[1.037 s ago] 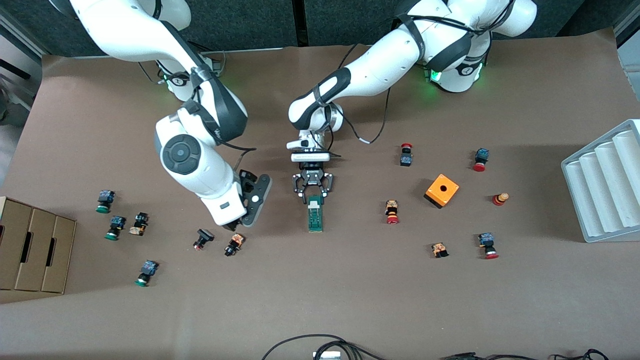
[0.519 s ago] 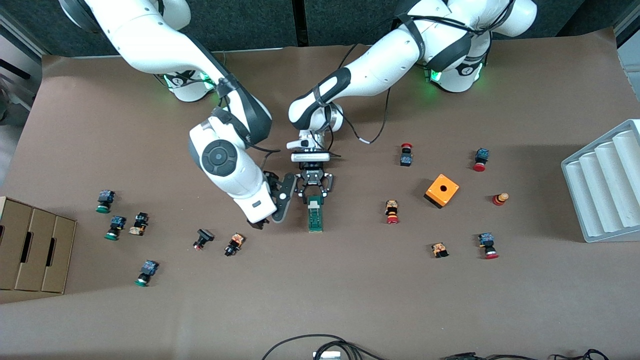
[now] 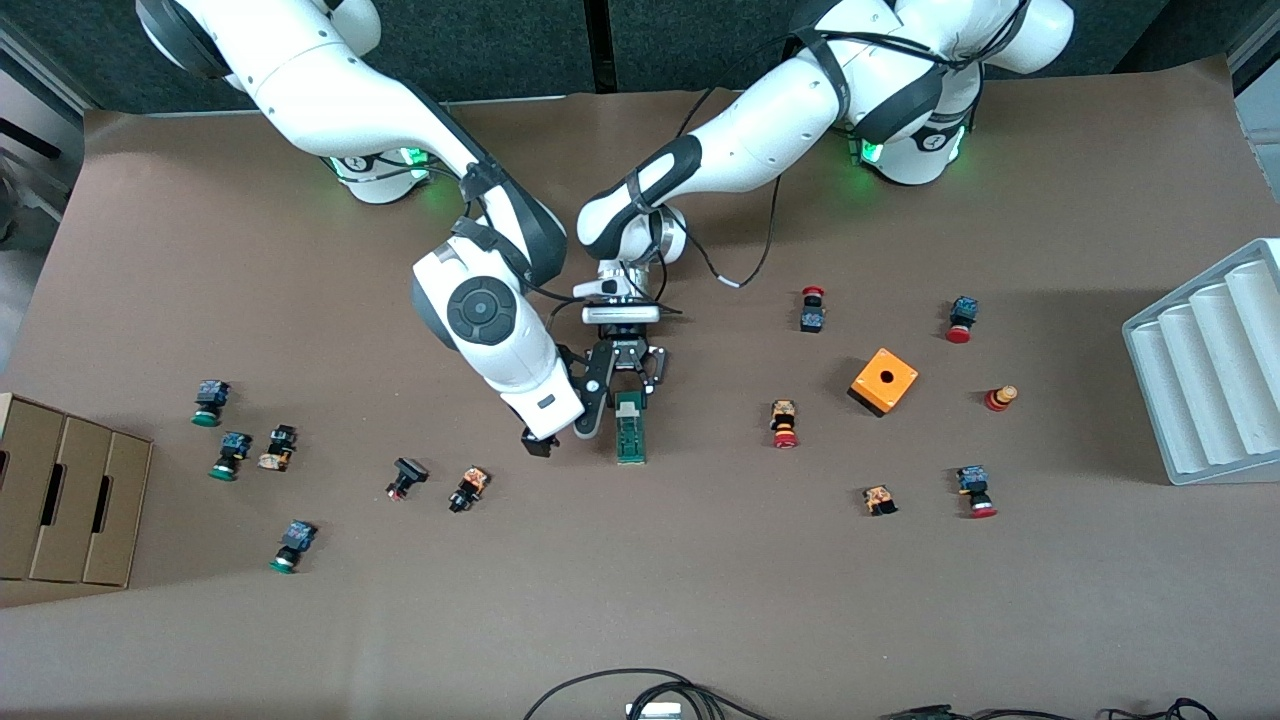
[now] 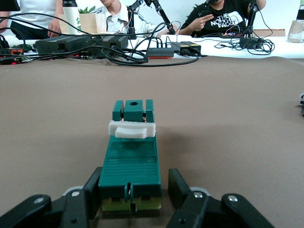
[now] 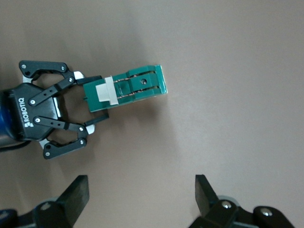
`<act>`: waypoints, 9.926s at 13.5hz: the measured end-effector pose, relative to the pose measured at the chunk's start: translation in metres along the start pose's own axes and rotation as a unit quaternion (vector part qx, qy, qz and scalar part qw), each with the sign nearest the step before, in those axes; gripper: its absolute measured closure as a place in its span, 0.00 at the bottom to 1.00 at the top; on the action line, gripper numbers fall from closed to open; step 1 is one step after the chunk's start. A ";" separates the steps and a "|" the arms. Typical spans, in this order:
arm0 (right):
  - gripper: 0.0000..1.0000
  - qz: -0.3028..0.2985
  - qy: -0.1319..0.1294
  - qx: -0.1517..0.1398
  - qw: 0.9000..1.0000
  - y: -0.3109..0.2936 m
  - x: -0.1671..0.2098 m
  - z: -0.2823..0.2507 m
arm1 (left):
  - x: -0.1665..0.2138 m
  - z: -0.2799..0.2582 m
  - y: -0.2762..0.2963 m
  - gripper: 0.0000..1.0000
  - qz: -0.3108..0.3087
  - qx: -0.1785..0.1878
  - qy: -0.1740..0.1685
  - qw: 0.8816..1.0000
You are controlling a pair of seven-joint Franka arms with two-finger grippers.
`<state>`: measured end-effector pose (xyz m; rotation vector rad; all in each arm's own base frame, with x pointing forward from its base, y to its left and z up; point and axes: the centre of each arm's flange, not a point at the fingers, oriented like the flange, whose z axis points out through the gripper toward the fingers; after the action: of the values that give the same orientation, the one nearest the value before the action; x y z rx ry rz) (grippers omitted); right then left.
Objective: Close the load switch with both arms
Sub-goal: 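Lower the right gripper onto the white toggle of the switch, then grasp the white toggle with the right gripper, then slide the white toggle along the switch body with the right gripper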
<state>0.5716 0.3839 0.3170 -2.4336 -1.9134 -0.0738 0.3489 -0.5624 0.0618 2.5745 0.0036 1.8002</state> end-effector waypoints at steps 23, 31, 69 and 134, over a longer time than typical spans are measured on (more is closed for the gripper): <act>0.00 -0.017 0.006 -0.040 0.999 -0.050 0.052 0.089 | 0.000 0.000 0.000 0.37 0.000 0.000 0.000 1.000; 0.00 -0.019 0.010 -0.046 0.999 -0.055 0.057 0.098 | 0.000 0.000 0.000 0.37 0.000 0.000 0.000 1.000; 0.33 -0.015 0.025 -0.068 0.997 -0.057 0.063 0.111 | 0.000 0.000 0.000 0.37 0.000 0.000 0.001 1.000; 0.69 -0.015 0.038 -0.107 0.993 -0.026 0.065 0.081 | -0.001 0.000 0.000 0.37 0.000 -0.001 0.004 1.000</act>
<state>0.5623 0.4587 0.2407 -2.4887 -2.0038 -0.3866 0.3485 -0.5623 0.0604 2.5659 0.0012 1.8102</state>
